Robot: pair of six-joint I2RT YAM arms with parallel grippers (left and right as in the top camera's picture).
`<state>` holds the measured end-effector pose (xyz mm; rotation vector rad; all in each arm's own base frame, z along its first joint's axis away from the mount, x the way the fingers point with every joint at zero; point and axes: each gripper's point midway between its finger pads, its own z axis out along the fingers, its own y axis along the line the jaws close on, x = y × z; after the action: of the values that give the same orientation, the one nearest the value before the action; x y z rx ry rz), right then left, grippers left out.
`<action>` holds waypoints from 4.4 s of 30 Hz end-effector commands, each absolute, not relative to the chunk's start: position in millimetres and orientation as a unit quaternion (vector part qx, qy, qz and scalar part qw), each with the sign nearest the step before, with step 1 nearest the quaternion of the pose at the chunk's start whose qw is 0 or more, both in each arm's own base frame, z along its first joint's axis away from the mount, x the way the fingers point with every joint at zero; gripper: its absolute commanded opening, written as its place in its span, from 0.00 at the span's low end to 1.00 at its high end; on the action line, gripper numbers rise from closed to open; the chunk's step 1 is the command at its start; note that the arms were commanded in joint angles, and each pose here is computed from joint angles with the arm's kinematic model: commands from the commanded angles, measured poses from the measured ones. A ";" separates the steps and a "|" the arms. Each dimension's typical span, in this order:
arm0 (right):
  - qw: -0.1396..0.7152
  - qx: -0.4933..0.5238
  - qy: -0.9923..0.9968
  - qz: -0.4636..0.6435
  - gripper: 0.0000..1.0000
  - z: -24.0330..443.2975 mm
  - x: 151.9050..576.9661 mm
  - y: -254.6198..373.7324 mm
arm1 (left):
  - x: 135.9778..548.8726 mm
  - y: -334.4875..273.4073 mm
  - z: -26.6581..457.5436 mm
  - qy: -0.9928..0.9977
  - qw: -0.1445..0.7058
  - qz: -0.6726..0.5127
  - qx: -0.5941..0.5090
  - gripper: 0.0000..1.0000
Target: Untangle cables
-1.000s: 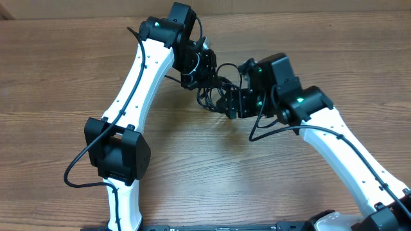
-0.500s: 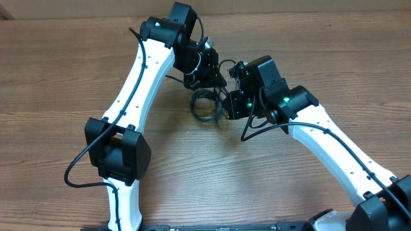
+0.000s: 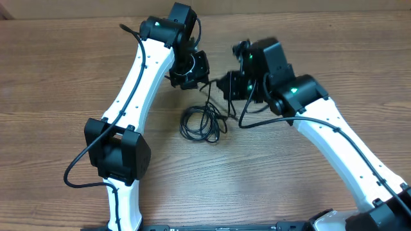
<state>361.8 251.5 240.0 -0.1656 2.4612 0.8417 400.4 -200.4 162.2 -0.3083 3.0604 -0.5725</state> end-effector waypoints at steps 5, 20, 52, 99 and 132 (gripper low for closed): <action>0.330 -0.033 0.875 0.354 0.04 317.3 377.4 252.9 | 404.8 -188.6 159.7 0.985 0.029 -0.138 -0.094 0.65; 0.345 0.020 0.864 0.367 0.06 339.9 387.5 245.0 | 404.6 -187.6 158.3 0.988 0.037 -0.121 -0.086 0.87; 0.235 0.089 0.944 0.215 0.89 233.3 402.3 166.0 | 429.2 -127.8 156.0 0.988 0.105 0.011 -0.115 0.93; 0.338 -0.058 0.882 0.324 0.04 363.4 436.3 214.8 | 419.7 -135.1 153.9 0.992 0.062 -0.049 -0.100 1.00; 0.664 0.115 0.583 0.454 0.04 678.0 390.9 113.8 | 415.9 -146.0 152.6 0.992 0.049 -0.075 -0.084 0.99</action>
<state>388.6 130.2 679.0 0.1757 1.3266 1.0687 418.3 -133.5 152.4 -0.3319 3.0047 -0.1600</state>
